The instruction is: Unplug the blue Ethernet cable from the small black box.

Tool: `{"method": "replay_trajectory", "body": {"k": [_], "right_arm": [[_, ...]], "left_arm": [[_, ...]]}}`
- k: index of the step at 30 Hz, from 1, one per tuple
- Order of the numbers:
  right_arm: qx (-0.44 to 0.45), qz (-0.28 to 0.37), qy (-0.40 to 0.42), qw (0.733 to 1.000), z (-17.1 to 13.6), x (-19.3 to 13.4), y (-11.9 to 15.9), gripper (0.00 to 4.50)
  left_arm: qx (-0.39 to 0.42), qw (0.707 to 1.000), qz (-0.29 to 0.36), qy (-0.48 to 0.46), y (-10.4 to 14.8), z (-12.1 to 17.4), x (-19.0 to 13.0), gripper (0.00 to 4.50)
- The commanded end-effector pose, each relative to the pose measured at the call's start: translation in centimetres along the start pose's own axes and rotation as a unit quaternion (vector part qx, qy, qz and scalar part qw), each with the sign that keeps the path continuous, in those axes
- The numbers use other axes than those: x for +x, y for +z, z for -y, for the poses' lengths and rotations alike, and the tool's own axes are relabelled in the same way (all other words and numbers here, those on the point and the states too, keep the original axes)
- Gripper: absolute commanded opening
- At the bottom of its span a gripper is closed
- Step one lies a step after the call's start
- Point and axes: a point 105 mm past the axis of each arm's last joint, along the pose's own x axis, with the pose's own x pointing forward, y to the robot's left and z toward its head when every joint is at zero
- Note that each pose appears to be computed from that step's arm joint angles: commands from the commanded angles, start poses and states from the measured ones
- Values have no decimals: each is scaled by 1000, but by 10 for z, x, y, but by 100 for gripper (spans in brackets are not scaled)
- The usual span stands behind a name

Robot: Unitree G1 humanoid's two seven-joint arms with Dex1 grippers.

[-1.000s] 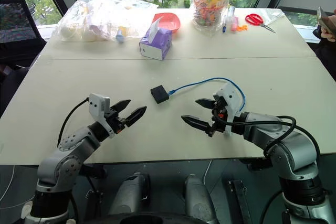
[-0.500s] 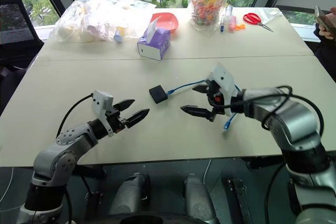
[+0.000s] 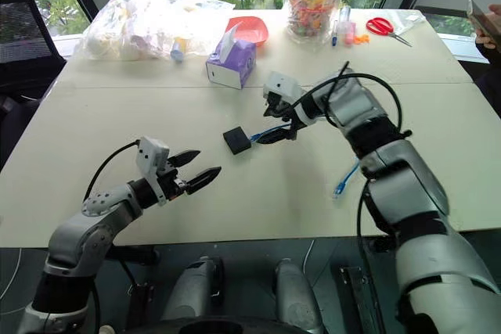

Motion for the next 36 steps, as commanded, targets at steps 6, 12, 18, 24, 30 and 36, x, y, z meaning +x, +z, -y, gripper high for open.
{"method": "replay_trajectory", "body": {"k": [6,12,18,24,30,36], "right_arm": [[-46,-74,8,996,8,19,-4,450],[-61,-86,23,994,1,37,0,361],[-73,-79,52,993,-10,51,10,44],[-97,-64,28,993,-6,50,13,7],[-258,8,-134,957,7,27,29,7],[-312,56,-222,922,-38,6,20,7]], "left_arm": [[32,999,26,16,12,2,-10,444],[35,999,25,24,12,0,-14,450],[38,999,15,28,12,-3,-20,450],[28,1000,-1,0,17,-7,-19,450],[-12,996,-33,-79,32,-7,-15,450],[-32,991,-34,-125,62,-17,-7,450]]}}
